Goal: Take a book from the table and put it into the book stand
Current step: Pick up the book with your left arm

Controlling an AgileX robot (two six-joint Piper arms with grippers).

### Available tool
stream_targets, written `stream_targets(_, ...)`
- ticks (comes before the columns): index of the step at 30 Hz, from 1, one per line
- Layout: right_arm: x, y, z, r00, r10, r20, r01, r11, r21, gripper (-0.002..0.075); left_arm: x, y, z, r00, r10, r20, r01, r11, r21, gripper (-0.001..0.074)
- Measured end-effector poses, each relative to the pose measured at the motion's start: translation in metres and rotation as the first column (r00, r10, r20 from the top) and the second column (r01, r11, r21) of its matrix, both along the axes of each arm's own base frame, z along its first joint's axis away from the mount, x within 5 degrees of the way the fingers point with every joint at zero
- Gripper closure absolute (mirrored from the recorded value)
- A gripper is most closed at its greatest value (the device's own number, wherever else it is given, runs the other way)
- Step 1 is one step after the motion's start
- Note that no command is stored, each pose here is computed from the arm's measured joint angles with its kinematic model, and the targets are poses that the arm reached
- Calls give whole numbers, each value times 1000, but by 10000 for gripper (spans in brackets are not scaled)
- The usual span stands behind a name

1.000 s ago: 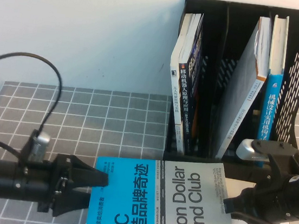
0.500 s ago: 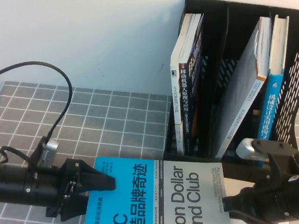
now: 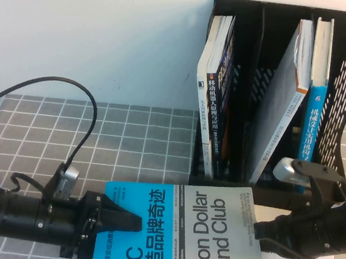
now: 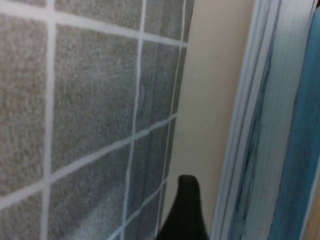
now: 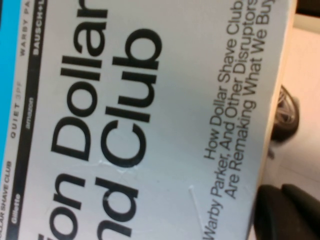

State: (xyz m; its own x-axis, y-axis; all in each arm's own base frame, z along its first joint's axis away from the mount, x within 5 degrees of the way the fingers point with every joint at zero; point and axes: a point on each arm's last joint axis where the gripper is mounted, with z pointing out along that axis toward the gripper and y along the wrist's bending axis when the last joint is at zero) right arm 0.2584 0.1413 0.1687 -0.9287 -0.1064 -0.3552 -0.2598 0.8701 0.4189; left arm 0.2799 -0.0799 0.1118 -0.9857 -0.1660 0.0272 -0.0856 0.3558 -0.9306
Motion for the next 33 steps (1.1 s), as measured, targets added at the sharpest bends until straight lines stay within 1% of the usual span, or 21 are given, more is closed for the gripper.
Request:
stream_targets(2,0,0,0,1000,0,1,0,1000,1,729,0,0,0,1000,-1,0,1,1000,1,221)
stream_targets(4,0,0,0,1000,-1,1,1,1000,2,729,0,0,1,1000,-4,-2,4,1000,-7,293)
stream_targets(8,0,0,0,1000,-2,2,2,1000,1,729,-1,-2,4,1000,-11,-2,11,999,-45,519)
stream_targets(9,0,0,0,1000,-2,2,2,1000,1,729,-1,-1,5,1000,-12,1,12,999,-52,553)
stream_targets(13,0,0,0,1000,1,4,-1,1000,0,729,0,4,8,1000,-3,6,3,999,-50,547)
stream_targets(16,0,0,0,1000,8,8,-8,1000,-3,729,0,17,18,999,19,27,-18,999,-26,547)
stream_targets(19,0,0,2,1000,14,18,-14,1000,-2,729,0,29,34,995,58,76,-58,998,-1,547)
stream_targets(22,-2,0,9,999,29,39,-29,1000,1,729,-1,36,54,987,103,121,-106,994,17,547)
stream_targets(27,-9,-3,36,991,41,130,-46,999,29,729,-3,39,84,977,133,169,-139,990,28,548)
stream_targets(33,-22,-9,70,966,73,249,-85,996,39,729,-4,40,125,963,108,248,-131,988,78,548)
